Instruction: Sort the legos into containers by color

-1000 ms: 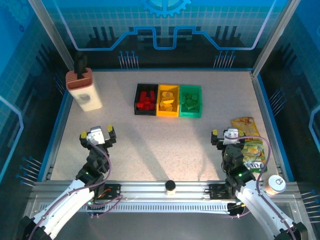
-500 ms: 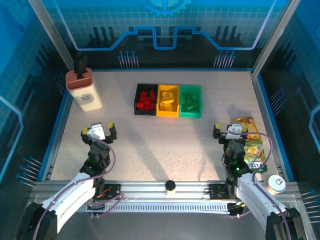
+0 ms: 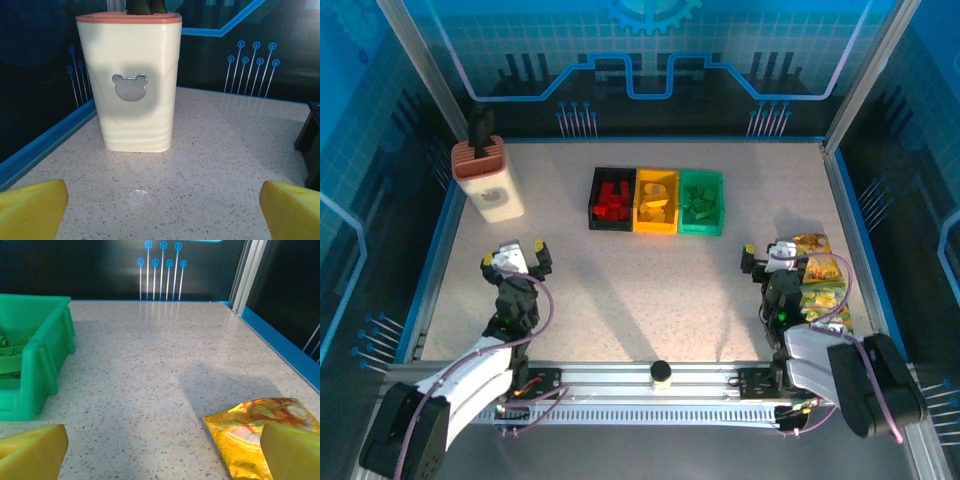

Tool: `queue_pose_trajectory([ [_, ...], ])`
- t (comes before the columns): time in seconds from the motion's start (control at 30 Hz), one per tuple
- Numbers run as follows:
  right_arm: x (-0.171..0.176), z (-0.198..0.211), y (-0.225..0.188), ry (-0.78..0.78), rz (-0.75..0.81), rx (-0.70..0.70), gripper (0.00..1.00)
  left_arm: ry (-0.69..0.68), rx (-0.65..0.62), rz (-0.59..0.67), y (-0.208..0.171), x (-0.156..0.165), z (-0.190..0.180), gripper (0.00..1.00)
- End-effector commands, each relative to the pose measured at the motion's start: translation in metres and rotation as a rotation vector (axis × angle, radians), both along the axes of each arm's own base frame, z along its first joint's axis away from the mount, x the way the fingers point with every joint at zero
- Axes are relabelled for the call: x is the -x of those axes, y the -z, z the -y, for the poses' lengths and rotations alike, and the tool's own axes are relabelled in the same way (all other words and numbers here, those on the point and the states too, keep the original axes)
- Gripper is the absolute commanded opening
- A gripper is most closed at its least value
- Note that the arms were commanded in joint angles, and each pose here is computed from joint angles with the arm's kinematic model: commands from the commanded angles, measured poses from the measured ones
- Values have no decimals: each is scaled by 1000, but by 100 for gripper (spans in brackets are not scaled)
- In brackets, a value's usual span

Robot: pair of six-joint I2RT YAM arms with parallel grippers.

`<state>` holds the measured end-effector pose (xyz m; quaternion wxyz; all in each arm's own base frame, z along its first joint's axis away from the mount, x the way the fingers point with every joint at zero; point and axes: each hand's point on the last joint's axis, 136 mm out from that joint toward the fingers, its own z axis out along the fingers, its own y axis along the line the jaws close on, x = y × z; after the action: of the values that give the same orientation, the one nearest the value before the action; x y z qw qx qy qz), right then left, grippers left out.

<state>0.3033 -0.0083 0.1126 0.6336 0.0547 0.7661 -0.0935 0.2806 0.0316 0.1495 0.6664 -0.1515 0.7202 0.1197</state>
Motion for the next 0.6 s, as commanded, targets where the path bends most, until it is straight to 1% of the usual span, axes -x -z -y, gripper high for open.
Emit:
queue_pose_trajectory([
  [0.0,-10,2,-33,10,156,-22,100,17,41,55,-1,0,1,99],
  [0.13,-16,2,-36,17,188,-7,100,5,49,57,1,-3,-3,99],
  [0.2,-20,5,-29,25,164,-1,100,7,50,60,1,-5,-2,99],
  [0.27,-34,16,-20,72,143,-36,100,9,50,62,1,-7,-2,99],
  [0.3,-39,13,-20,35,133,-30,100,9,51,63,1,-8,-2,99],
  [0.37,-39,11,-18,21,116,-33,100,5,50,63,2,-10,-3,99],
  [0.57,-35,10,-17,4,130,-42,100,8,41,65,2,-15,-2,99],
])
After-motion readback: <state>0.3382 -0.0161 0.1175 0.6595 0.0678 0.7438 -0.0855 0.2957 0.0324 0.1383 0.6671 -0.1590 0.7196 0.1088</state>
